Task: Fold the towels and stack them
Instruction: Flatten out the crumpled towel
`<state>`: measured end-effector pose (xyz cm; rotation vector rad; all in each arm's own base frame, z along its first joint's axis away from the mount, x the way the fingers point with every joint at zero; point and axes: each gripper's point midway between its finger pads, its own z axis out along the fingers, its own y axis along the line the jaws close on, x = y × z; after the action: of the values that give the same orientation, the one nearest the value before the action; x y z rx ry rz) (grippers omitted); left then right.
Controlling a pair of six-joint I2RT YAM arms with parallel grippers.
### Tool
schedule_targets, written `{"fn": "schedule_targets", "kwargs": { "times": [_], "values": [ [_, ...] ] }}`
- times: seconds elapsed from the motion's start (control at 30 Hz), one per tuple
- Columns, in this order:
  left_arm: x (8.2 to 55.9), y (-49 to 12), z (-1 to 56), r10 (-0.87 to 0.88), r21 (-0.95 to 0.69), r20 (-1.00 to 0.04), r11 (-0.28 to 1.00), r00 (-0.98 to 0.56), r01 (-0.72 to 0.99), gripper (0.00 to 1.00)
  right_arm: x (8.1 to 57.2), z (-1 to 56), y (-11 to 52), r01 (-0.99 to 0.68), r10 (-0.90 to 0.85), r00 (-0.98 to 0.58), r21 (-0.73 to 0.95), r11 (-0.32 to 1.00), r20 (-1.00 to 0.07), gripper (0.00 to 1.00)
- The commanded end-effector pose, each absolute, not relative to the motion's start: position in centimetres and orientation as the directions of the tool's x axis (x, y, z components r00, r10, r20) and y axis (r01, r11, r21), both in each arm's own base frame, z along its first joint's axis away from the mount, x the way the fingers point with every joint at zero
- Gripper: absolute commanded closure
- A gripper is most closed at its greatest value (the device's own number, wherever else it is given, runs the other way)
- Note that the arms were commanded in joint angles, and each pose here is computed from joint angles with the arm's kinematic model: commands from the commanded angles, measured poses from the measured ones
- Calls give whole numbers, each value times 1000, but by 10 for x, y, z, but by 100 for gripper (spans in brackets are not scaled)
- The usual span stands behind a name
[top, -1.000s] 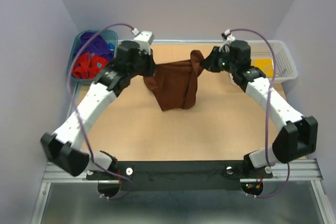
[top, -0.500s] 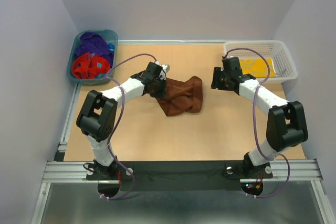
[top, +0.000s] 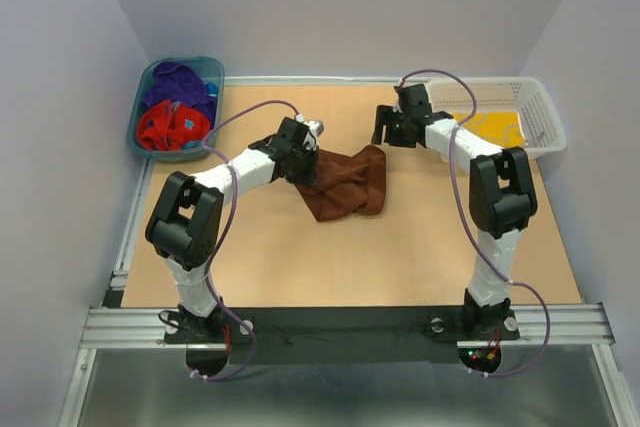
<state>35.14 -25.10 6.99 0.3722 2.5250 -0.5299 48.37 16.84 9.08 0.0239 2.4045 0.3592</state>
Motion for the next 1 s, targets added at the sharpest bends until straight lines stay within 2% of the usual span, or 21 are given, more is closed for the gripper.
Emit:
{"fn": "schedule_targets", "kwargs": {
  "times": [0.0, 0.3, 0.53, 0.67, 0.77, 0.87, 0.9, 0.97],
  "values": [
    [355, -252, 90, 157, -282, -600, 876, -784, 392, 100, 504, 86, 181, -54, 165, -755, 311, 949, -634, 28],
    [352, -250, 90, 170, -275, -602, 873, -780, 402, 100, 515, 58, 186, -190, -9, -759, 209, 959, -651, 37],
    [350, -249, 87, 173, -276, -595, 873, -785, 402, 100, 504, 31, 195, -297, -181, -751, 80, 952, -635, 39],
    [349, -244, 85, 178, -260, -593, 880, -785, 396, 100, 497, 18, 202, -330, -234, -755, 45, 943, -612, 44],
    [347, -239, 84, 186, -237, -590, 890, -785, 389, 100, 495, 11, 199, -330, -263, -757, 3, 944, -599, 50],
    [348, -229, 85, 192, -198, -592, 907, -783, 372, 100, 501, 15, 196, -316, -263, -749, -21, 948, -608, 63],
    [347, -226, 86, 195, -185, -594, 911, -780, 369, 100, 505, 20, 193, -304, -261, -740, -37, 952, -619, 71],
    [349, -215, 87, 198, -143, -598, 928, -777, 346, 100, 514, 42, 196, -297, -251, -709, -44, 954, -658, 80]
  ]
}}
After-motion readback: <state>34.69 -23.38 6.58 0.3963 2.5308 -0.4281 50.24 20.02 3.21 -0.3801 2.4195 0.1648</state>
